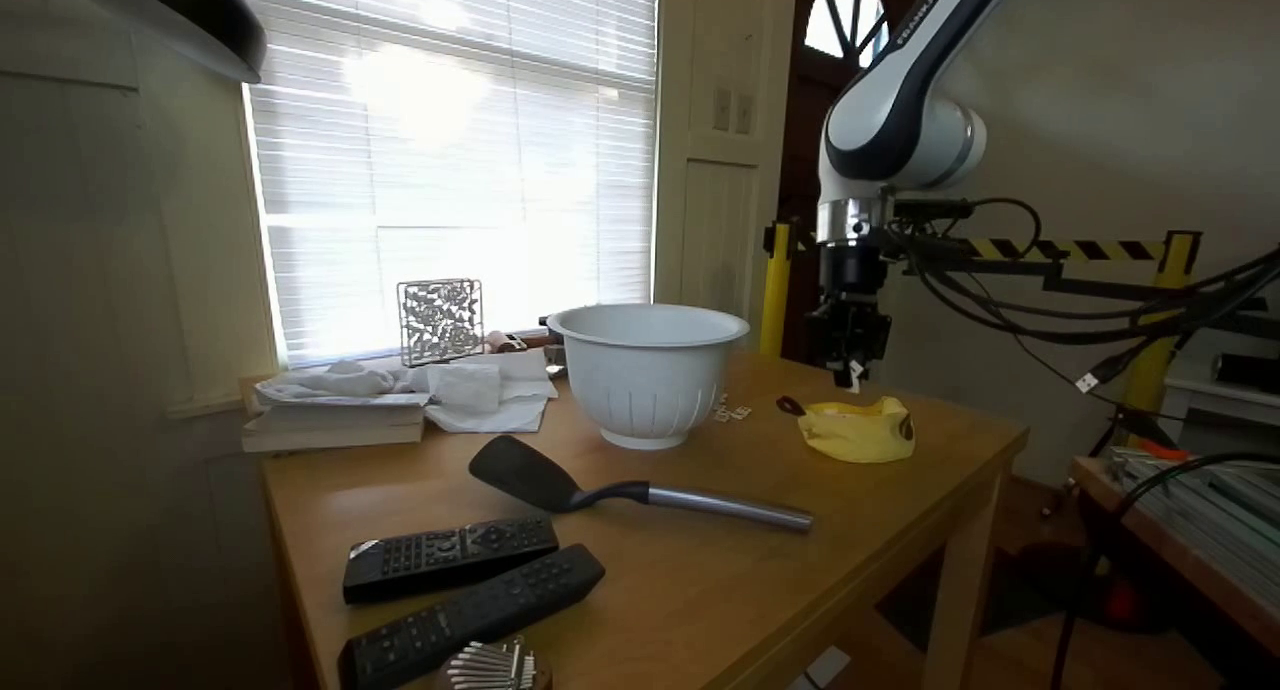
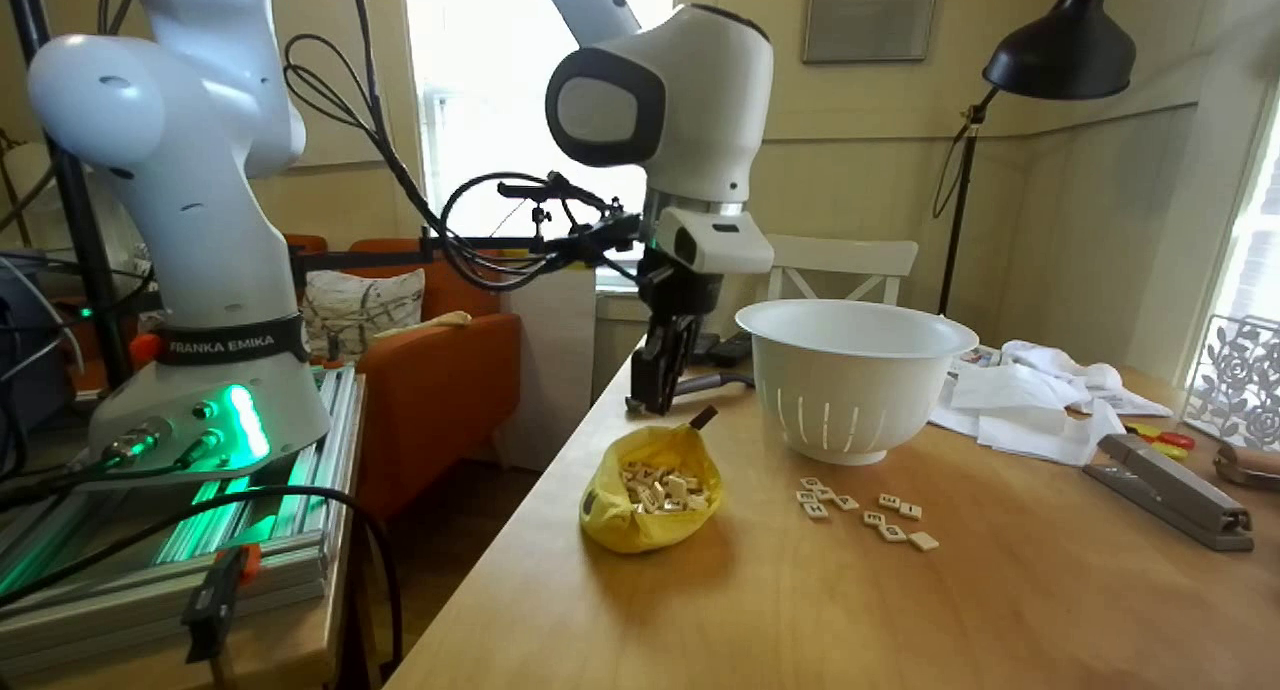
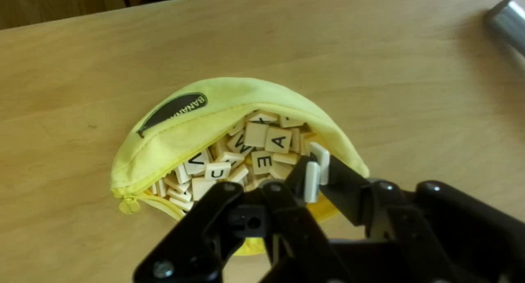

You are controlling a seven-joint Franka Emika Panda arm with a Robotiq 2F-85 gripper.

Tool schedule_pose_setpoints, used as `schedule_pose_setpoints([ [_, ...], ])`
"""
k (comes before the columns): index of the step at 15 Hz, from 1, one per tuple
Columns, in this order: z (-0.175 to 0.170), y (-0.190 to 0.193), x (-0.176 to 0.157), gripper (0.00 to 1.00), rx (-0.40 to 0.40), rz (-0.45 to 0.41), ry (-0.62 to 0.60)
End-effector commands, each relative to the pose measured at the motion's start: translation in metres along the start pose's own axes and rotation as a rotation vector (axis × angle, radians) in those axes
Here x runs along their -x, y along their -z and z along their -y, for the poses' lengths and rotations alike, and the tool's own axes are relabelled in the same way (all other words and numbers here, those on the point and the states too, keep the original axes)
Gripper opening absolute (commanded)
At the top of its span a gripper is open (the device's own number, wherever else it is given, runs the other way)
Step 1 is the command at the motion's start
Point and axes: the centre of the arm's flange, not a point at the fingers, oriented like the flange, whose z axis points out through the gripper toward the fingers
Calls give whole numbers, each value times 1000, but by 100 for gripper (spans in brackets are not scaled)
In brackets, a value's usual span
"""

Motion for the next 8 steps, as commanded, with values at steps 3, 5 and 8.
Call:
schedule_pose_setpoints([
  [3,50,73,-8,4,-88,-11,-50],
  [5,86,98,-16,4,-123,-38,-57],
  [8,140,131,-29,4,-189,-96,-67],
])
